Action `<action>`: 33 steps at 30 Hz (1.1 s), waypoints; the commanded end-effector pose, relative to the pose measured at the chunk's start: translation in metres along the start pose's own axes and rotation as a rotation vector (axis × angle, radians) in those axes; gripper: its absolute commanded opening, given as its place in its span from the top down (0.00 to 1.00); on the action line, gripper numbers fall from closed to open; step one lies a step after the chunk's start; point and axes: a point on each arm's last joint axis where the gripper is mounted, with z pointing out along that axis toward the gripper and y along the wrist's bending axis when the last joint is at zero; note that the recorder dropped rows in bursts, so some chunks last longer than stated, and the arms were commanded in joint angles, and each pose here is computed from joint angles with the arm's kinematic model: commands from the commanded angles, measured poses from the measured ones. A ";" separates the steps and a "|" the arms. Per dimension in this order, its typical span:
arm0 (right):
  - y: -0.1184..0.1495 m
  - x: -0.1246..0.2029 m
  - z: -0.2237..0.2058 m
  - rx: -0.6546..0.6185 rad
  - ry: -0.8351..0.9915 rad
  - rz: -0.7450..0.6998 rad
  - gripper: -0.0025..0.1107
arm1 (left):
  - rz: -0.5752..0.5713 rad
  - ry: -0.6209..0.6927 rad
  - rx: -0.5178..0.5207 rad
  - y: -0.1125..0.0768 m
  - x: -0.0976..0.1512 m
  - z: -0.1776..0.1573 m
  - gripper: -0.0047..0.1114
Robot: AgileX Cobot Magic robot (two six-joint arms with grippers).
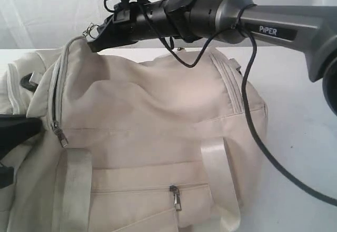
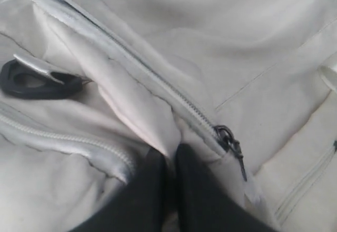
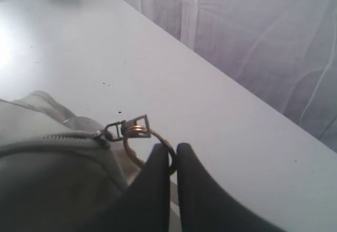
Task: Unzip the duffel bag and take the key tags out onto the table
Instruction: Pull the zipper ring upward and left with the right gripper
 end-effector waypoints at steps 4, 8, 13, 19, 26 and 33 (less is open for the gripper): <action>-0.046 0.012 -0.019 0.053 0.088 0.019 0.98 | -0.095 -0.082 0.084 -0.009 -0.006 -0.002 0.96; -0.047 0.023 -0.023 -0.007 0.191 0.025 0.98 | -0.118 -0.155 0.144 -0.013 -0.021 -0.004 0.96; -0.046 0.025 -0.023 -0.019 0.216 -0.001 0.98 | -0.038 -0.297 0.300 -0.023 -0.063 -0.016 0.87; -0.043 0.018 -0.028 -0.040 0.198 0.026 0.98 | 0.041 -0.161 0.023 0.001 -0.058 -0.011 0.46; -0.034 0.002 -0.043 -0.108 0.195 -0.019 0.98 | 0.037 -0.140 -0.150 0.030 -0.054 0.008 0.46; -0.026 -0.002 -0.051 -0.192 0.211 -0.026 0.98 | 0.022 -0.160 -0.073 0.052 -0.073 0.045 0.46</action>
